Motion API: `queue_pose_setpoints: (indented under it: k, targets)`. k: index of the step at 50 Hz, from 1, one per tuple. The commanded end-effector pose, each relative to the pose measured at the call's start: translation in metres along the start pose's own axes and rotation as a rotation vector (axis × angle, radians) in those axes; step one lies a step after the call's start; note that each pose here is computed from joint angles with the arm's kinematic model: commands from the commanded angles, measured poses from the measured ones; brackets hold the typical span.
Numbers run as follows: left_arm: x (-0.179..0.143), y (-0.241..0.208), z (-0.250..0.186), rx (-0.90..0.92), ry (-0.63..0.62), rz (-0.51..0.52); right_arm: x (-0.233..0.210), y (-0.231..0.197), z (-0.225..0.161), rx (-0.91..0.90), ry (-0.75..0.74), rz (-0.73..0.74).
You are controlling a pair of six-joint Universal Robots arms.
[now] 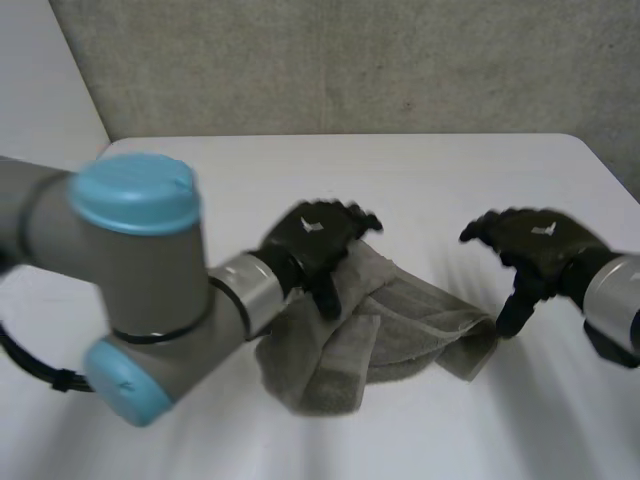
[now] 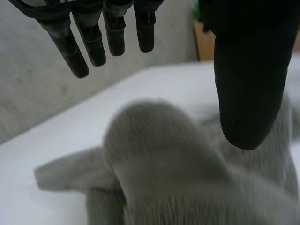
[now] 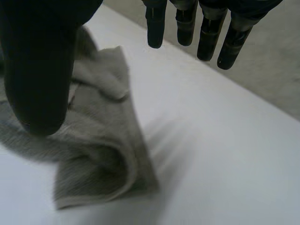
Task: Fold the towel.
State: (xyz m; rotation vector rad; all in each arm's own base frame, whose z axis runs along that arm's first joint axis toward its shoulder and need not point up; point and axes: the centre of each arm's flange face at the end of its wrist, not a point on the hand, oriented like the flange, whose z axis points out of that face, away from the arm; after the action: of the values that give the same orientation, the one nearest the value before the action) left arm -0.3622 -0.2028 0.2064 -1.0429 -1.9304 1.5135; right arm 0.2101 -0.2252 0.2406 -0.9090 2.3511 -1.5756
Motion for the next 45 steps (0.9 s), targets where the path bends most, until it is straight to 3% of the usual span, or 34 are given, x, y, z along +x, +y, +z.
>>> queue_pose_setpoints:
  k: [1,7,17,27,29,33,37,43,45]
  targets:
    - [-0.002,0.043,0.019,-0.127,-0.067,0.228,-0.014,0.044,0.02,-0.028,-0.039,0.012]
    - [-0.008,0.057,0.028,-0.137,-0.137,0.336,-0.02,0.069,0.04,-0.051,-0.052,0.013]
    - [-0.022,0.017,0.024,0.014,-0.222,0.344,-0.024,0.061,0.066,0.013,-0.083,-0.022]
    - [-0.056,-0.064,0.008,0.333,-0.382,0.362,-0.014,-0.022,0.079,0.292,-0.008,-0.074]
    - [-0.068,-0.076,0.006,0.386,-0.427,0.367,0.004,-0.075,0.077,0.505,0.087,-0.038]
    - [-0.107,-0.106,-0.004,0.55,-0.561,0.371,0.013,-0.11,0.069,0.684,0.13,-0.03]
    - [-0.114,-0.115,-0.014,0.613,-0.589,0.344,0.015,-0.138,0.051,0.828,0.159,-0.056]
    - [-0.13,-0.098,-0.038,0.574,-0.587,0.244,0.007,-0.12,0.053,0.71,0.109,-0.06]
    - [-0.127,-0.084,-0.039,0.528,-0.562,0.224,-0.008,-0.093,0.056,0.534,0.008,-0.095]
